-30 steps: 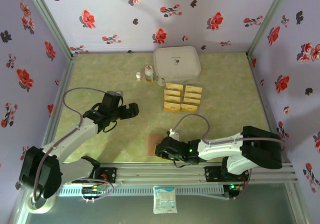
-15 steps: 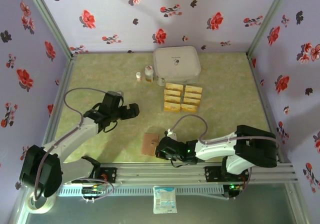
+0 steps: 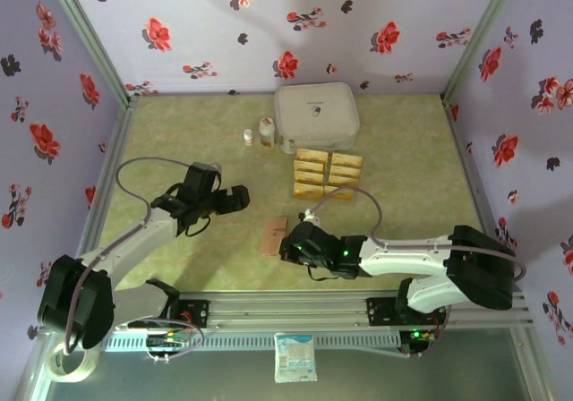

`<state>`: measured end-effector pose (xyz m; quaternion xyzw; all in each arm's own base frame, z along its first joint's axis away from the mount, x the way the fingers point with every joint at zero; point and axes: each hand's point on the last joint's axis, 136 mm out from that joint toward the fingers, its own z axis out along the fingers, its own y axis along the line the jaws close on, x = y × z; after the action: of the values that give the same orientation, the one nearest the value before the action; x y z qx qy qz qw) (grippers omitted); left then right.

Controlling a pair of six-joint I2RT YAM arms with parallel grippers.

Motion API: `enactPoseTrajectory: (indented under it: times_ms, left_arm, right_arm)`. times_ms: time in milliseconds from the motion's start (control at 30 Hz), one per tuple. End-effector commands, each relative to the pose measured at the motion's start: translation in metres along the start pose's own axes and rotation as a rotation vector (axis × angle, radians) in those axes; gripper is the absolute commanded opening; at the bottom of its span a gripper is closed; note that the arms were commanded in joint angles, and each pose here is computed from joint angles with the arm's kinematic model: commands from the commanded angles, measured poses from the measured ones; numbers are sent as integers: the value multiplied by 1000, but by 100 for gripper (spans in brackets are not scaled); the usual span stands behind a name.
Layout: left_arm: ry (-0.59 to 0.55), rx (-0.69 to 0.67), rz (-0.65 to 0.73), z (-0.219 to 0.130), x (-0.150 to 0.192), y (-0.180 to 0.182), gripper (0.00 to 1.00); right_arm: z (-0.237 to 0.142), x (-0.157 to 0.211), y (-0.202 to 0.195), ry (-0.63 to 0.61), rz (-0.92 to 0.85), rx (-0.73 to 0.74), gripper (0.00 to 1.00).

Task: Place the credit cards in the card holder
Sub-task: Pick up the card holder from the bottom-center of the table, then pass the card holder.

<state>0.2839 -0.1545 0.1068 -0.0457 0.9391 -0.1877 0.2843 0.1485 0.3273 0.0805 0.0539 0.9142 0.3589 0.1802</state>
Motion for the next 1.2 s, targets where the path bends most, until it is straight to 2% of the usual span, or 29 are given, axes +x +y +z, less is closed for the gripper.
enactPoseTrajectory:
  times_ms: [0, 500, 933, 1167]
  left_arm:
    - [-26, 59, -24, -3, -18, -7, 100]
    - [-64, 344, -251, -19, -60, -24, 100]
    - [8, 577, -314, -15, -59, -53, 100]
    - [35, 687, -367, -10, -66, -67, 88]
  right_arm:
    - [-7, -12, 17, -21, -59, -22, 0]
    - [-19, -46, 62, -52, -114, -109, 0]
    - [-37, -93, 101, -98, -46, -304, 0]
    - [-37, -107, 126, -100, -22, -394, 0]
